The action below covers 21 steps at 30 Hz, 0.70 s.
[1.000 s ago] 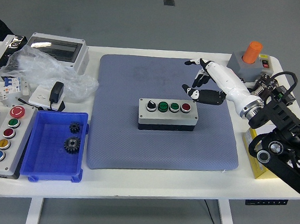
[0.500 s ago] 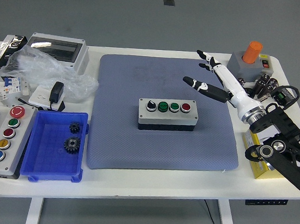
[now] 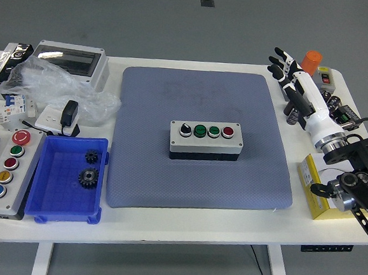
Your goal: Pick up the button,place it on the desk,press the button,press the button
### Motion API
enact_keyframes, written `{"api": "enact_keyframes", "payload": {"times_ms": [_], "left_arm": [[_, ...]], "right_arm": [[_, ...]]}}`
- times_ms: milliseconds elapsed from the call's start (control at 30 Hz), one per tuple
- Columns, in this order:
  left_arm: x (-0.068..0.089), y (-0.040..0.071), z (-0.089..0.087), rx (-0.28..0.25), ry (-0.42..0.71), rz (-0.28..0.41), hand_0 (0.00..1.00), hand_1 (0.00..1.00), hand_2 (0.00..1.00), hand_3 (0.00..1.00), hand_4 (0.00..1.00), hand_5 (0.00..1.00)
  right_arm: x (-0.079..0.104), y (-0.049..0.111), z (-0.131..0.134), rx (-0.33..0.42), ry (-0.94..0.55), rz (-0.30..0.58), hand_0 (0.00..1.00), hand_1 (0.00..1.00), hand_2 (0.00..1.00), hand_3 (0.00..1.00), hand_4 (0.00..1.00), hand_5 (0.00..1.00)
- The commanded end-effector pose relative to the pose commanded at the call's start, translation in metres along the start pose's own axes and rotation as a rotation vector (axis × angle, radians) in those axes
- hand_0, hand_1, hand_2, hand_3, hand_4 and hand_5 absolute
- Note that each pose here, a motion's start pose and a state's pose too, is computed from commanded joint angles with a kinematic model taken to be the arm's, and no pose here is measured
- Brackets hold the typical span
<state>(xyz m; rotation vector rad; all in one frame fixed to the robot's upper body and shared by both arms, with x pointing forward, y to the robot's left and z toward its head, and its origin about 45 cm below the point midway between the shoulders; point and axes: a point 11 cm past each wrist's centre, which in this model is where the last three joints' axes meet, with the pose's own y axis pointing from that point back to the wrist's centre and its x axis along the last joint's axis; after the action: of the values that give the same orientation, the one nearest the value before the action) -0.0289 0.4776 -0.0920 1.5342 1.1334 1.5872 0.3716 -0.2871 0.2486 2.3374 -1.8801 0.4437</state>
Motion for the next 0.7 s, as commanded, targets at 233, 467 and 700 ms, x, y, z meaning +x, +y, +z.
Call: {"api": "enact_keyframes", "payload": {"times_ms": [233, 467, 700], "left_arm": [[0.012, 0.000, -0.004, 0.012, 0.008, 0.016, 0.662, 0.689, 0.612, 0.641, 0.638, 0.356], [0.026, -0.001, -0.011, 0.022, 0.020, 0.035, 0.662, 0.689, 0.612, 0.641, 0.642, 0.356], [0.036, 0.000, -0.010, 0.017, 0.025, 0.048, 0.662, 0.689, 0.612, 0.642, 0.645, 0.353]], "right_arm": [[0.005, 0.010, 0.016, -0.028, -0.079, 0.041, 0.909, 0.850, 0.874, 0.900, 0.998, 0.943], [-0.005, 0.012, 0.023, -0.043, -0.118, 0.030, 0.900, 0.841, 0.863, 0.882, 0.998, 0.951], [-0.004, 0.010, 0.021, -0.034, -0.122, 0.034, 0.893, 0.836, 0.850, 0.870, 0.998, 0.953]]}}
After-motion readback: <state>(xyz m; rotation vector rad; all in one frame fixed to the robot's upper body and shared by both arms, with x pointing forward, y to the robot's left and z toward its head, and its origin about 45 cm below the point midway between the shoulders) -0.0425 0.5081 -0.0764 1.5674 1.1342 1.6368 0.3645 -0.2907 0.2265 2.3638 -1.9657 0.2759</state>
